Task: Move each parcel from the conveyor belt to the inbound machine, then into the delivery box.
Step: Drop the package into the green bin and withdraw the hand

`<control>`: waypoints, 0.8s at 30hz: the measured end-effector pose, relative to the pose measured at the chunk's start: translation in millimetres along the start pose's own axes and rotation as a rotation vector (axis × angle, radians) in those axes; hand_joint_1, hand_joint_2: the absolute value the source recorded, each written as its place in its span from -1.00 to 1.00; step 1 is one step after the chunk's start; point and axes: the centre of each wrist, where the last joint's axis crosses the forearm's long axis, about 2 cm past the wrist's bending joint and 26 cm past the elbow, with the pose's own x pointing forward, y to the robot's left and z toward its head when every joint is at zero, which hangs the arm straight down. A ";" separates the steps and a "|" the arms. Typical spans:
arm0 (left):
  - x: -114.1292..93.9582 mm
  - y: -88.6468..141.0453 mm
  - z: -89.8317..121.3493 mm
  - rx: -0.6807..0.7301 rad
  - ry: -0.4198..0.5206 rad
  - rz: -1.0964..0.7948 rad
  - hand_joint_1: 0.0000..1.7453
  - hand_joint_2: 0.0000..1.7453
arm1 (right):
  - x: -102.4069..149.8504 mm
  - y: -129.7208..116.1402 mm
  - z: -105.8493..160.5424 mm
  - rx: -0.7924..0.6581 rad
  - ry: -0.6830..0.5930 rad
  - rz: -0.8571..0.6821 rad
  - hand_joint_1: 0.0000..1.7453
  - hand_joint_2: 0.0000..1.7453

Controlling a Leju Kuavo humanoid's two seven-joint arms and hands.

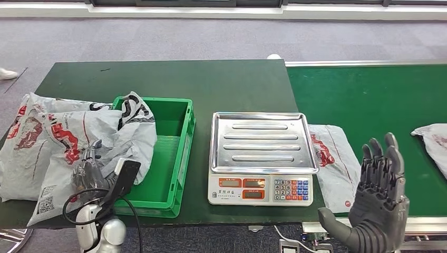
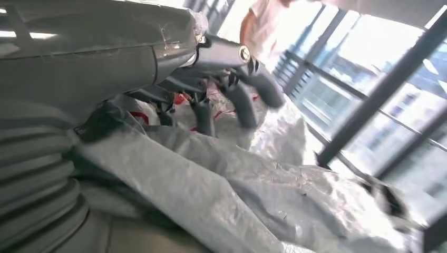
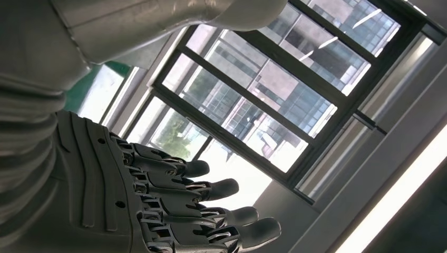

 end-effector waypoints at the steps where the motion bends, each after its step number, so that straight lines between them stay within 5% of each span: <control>1: 2.2 0.1 1.7 -0.007 -0.014 0.040 -1.00 -1.00 | -0.4 -0.4 0.5 -0.002 0.002 0.003 -1.00 1.00; 14: 31.6 18.0 15.3 0.070 -0.231 0.369 -1.00 -1.00 | 0.0 -3.2 11.8 0.000 0.018 0.013 -1.00 1.00; 24: 45.7 34.4 26.9 0.213 -0.279 0.495 -1.00 -1.00 | -2.5 -5.7 15.0 0.024 0.088 0.049 -1.00 1.00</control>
